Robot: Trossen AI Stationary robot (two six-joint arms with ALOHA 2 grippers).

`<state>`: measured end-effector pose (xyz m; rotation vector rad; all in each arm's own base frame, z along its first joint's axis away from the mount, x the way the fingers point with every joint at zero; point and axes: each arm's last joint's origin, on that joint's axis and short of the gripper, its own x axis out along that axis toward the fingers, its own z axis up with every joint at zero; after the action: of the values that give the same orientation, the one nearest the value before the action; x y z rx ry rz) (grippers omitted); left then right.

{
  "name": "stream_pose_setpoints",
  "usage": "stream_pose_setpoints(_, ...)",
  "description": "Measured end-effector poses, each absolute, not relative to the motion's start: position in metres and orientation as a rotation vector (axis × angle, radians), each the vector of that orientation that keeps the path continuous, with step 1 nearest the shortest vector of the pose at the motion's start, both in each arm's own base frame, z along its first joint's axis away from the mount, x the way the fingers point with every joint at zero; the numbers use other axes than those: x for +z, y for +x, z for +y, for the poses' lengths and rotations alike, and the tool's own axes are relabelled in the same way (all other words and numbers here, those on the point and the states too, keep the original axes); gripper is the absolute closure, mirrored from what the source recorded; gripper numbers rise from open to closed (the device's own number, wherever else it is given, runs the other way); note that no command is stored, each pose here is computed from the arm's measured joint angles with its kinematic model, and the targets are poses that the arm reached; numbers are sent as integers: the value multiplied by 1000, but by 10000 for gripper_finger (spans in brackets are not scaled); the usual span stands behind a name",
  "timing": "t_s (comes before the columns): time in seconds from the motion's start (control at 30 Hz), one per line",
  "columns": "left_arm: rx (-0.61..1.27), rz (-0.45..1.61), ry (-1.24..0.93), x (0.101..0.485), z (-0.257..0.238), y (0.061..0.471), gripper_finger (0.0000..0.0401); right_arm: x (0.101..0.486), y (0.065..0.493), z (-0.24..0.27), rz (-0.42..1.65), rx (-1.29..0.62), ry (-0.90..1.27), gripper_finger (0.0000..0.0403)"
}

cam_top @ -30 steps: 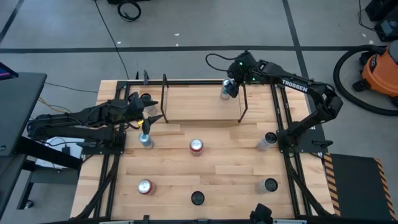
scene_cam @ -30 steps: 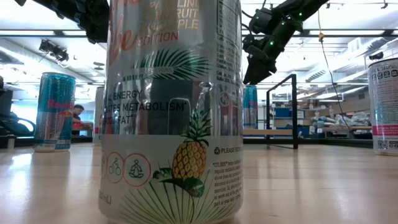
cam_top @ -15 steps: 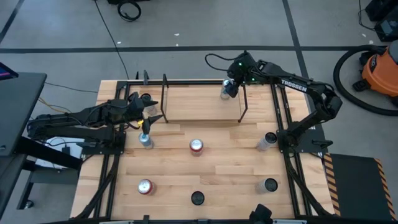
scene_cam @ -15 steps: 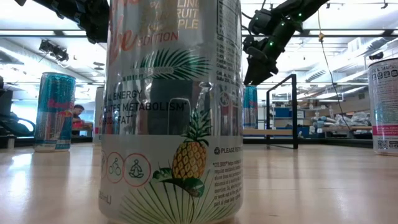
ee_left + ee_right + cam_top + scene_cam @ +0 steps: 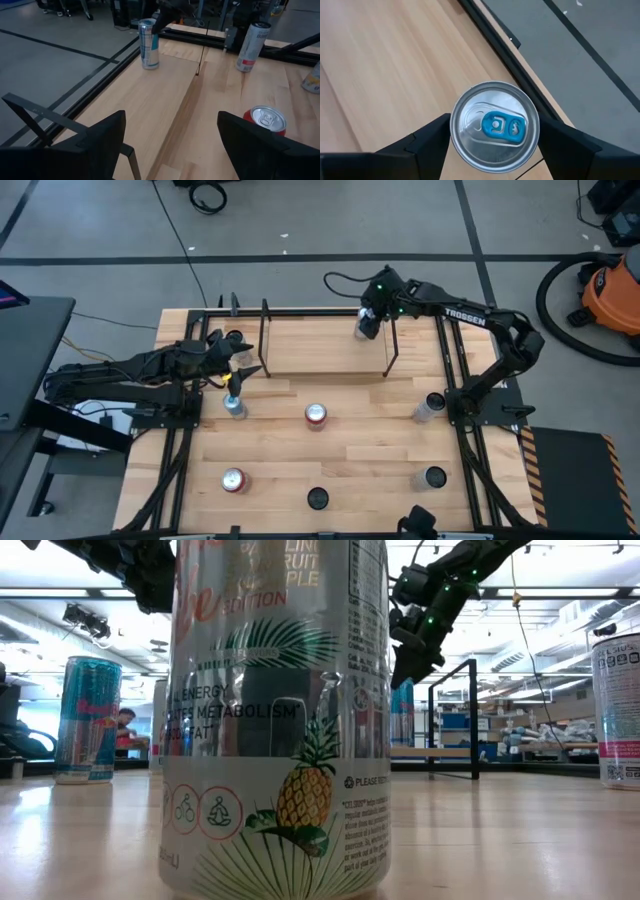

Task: Place canned beverage on shelf
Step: Put the right blue soda can on the shelf

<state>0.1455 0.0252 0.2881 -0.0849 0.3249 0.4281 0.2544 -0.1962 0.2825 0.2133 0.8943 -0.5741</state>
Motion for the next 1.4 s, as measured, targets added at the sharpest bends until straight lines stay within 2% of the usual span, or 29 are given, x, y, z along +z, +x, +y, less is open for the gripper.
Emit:
stream_pose_setpoints(0.2,428,325,-85,288,25,145,83,283,255,-196,875,-613,277,155)
stream_pose_setpoints(0.67,428,322,-86,288,25,146,83,281,269,-169,887,-798,289,155)
stream_pose_setpoints(1.17,429,322,-89,288,25,146,83,285,264,-163,861,-922,365,153)
stream_pose_setpoints(1.4,428,323,-85,288,25,146,83,282,266,-163,872,-888,387,144)
